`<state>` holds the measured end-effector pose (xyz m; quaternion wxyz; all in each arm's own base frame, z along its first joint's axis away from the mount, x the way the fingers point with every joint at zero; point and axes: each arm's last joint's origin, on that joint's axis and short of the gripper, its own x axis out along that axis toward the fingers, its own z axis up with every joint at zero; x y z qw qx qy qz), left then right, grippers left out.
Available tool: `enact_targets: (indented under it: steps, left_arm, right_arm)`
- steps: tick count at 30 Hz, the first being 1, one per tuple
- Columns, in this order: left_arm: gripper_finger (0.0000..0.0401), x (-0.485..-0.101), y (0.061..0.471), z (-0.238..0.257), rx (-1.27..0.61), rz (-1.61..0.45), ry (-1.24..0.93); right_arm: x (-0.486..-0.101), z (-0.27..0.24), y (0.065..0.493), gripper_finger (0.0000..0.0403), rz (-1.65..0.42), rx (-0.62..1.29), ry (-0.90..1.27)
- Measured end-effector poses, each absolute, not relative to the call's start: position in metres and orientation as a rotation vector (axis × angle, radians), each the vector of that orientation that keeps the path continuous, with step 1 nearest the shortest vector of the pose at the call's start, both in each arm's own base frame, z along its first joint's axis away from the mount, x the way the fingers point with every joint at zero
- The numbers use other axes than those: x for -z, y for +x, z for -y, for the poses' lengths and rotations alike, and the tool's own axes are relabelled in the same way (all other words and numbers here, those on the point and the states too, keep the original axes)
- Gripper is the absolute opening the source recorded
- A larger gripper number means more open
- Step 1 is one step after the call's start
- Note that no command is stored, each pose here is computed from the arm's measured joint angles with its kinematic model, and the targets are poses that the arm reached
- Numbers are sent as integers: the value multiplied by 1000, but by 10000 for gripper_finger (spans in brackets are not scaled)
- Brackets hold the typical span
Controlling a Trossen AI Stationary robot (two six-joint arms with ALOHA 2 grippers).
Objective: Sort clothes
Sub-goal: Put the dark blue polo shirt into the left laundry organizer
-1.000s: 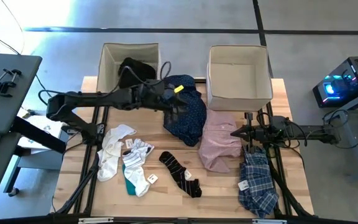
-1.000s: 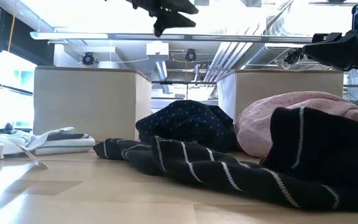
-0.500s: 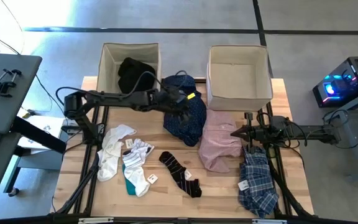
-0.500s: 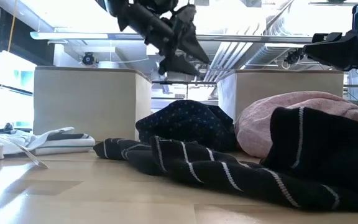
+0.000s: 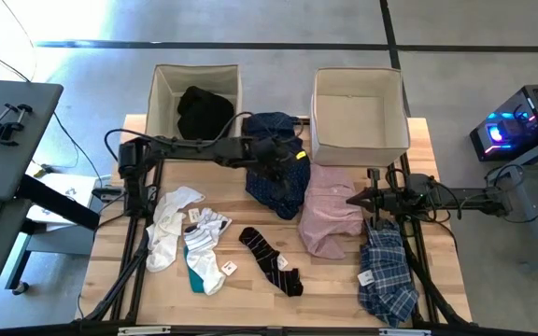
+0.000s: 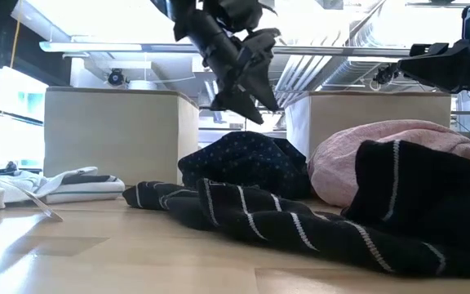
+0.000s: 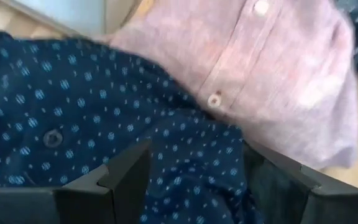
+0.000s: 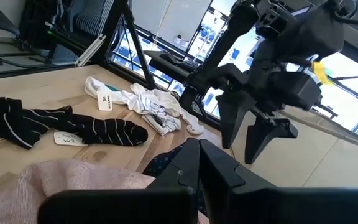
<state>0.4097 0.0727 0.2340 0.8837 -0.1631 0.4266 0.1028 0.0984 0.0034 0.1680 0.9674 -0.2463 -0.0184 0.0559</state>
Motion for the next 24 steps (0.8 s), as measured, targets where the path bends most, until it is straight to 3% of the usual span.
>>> enact_targets:
  steps: [24]
  left_arm:
    - [236, -147, 429, -59, -177, -1166, -98]
  right_arm:
    - [-168, -3, 98, 0, 38, -114, -498]
